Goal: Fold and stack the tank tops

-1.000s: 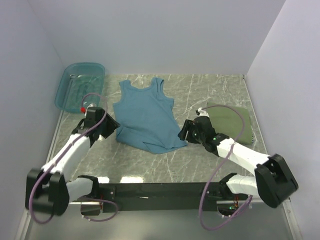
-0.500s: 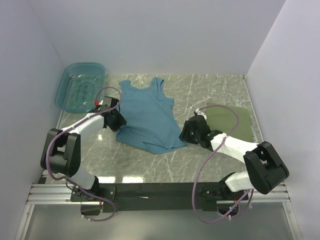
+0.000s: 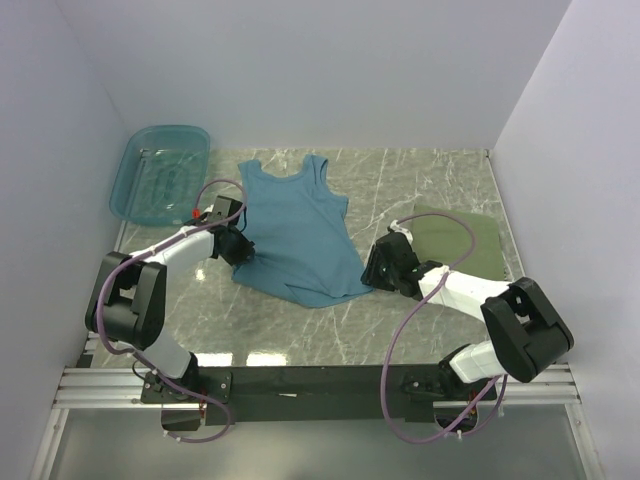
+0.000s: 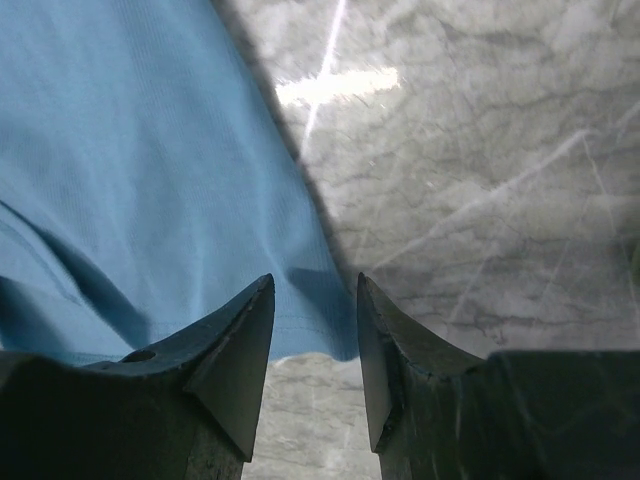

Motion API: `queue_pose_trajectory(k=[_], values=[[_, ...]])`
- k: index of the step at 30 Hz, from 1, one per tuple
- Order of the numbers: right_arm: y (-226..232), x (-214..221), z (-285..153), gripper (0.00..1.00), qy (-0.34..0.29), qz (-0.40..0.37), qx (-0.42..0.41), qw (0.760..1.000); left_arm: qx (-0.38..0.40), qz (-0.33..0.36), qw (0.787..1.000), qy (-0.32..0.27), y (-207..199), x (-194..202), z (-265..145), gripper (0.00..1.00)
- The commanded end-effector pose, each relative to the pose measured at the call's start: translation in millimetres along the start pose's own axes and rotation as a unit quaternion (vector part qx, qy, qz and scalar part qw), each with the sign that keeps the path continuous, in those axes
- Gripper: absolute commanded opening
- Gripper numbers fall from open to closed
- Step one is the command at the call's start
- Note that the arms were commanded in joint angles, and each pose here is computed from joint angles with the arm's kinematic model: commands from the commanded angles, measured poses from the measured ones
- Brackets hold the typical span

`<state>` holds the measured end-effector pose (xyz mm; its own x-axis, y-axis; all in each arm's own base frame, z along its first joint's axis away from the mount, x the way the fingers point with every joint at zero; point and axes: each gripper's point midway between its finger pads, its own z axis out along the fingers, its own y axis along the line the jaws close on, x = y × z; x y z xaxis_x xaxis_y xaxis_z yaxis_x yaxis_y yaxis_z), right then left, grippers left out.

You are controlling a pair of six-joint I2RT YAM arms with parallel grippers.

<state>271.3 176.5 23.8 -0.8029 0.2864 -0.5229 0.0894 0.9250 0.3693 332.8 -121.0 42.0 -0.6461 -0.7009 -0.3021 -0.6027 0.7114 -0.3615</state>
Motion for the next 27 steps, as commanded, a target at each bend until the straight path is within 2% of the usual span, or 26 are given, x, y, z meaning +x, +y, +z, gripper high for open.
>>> queue_pose_trajectory(k=[1,5,6,8,12,14,17,19,22,23,24,27], values=[[-7,-3,-3,0.46,-0.012,-0.004,0.013,1.0,0.009,0.0,1.0,-0.009,-4,-3,-5,0.21],[-11,4,-1,0.46,-0.002,-0.004,0.016,1.0,0.014,0.005,1.0,-0.009,-4,-3,-11,0.13],[-13,6,1,0.46,0.0,-0.005,0.019,1.0,0.014,0.007,1.0,-0.01,-3,-3,-12,0.08],[-15,8,2,0.47,0.004,-0.005,0.022,1.0,0.016,0.009,1.0,-0.015,-3,-5,-15,0.06],[-14,11,5,0.47,0.007,-0.004,0.018,1.0,0.013,0.012,1.0,-0.02,-6,-9,-13,0.35],[-14,12,5,0.47,0.008,-0.003,0.018,1.0,0.011,0.009,1.0,-0.02,-7,-10,-9,0.41],[-14,12,6,0.47,0.009,-0.004,0.018,1.0,0.004,0.007,1.0,-0.019,-10,-10,-1,0.43],[-13,12,7,0.47,0.01,-0.007,0.017,1.0,-0.008,0.008,1.0,-0.015,-9,-9,5,0.42],[-14,14,9,0.47,0.015,-0.006,0.016,1.0,-0.017,0.01,1.0,-0.017,-7,-8,9,0.36],[-14,15,9,0.47,0.016,-0.006,0.016,1.0,-0.02,0.011,1.0,-0.016,-6,-7,10,0.32],[-13,15,9,0.46,0.015,-0.006,0.015,1.0,-0.022,0.012,1.0,-0.014,-6,-6,11,0.24],[-13,16,9,0.44,0.018,-0.008,0.013,1.0,-0.018,0.017,1.0,-0.017,-7,-7,4,0.16]])
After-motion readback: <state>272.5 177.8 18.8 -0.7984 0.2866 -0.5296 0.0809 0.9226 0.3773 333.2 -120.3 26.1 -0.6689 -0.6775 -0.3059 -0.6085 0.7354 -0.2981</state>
